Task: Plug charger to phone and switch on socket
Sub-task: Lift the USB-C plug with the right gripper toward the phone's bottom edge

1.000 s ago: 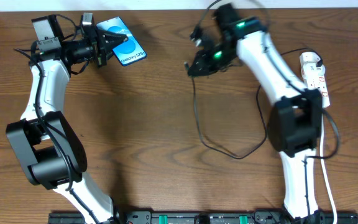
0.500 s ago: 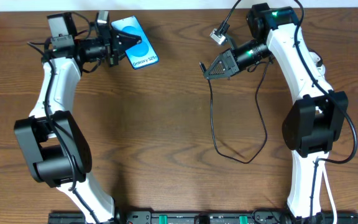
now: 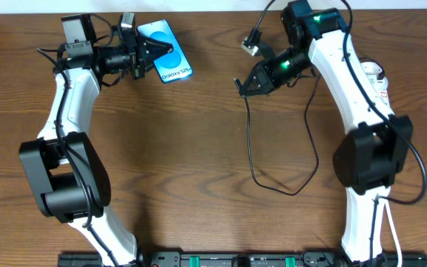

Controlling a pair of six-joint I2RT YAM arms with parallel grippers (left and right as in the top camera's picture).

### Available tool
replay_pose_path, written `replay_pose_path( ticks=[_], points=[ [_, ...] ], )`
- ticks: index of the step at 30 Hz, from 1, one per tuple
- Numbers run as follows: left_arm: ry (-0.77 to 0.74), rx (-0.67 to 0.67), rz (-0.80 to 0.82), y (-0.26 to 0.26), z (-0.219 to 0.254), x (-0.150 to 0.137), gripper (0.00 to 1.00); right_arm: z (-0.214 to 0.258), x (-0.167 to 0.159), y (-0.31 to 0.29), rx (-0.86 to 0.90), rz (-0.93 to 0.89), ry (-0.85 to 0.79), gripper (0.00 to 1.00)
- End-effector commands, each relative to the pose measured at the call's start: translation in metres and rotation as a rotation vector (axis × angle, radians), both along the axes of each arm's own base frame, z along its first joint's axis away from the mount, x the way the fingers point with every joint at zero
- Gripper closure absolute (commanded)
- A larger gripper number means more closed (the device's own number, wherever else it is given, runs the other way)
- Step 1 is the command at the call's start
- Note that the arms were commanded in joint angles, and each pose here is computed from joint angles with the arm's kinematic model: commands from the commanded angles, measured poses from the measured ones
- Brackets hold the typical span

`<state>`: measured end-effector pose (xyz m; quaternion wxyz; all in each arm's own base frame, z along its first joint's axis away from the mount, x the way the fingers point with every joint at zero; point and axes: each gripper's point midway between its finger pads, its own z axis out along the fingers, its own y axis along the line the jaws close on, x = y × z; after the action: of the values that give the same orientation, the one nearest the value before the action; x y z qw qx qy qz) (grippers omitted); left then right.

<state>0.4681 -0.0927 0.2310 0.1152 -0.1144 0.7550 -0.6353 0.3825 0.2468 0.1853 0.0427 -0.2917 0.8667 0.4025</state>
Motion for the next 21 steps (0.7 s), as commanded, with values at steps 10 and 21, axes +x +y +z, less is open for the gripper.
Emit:
replay_pose_path(
  ticks=[10,21],
  points=[
    [-0.048,-0.023,-0.042,-0.003,0.009,-0.007,0.93,0.069,-0.046,-0.003,0.024,-0.022,-0.168,0.98],
    [-0.065,-0.018,-0.069,-0.014,0.009,-0.009,0.93,0.012,-0.066,-0.003,0.088,-0.167,-0.167,0.99]
  ],
)
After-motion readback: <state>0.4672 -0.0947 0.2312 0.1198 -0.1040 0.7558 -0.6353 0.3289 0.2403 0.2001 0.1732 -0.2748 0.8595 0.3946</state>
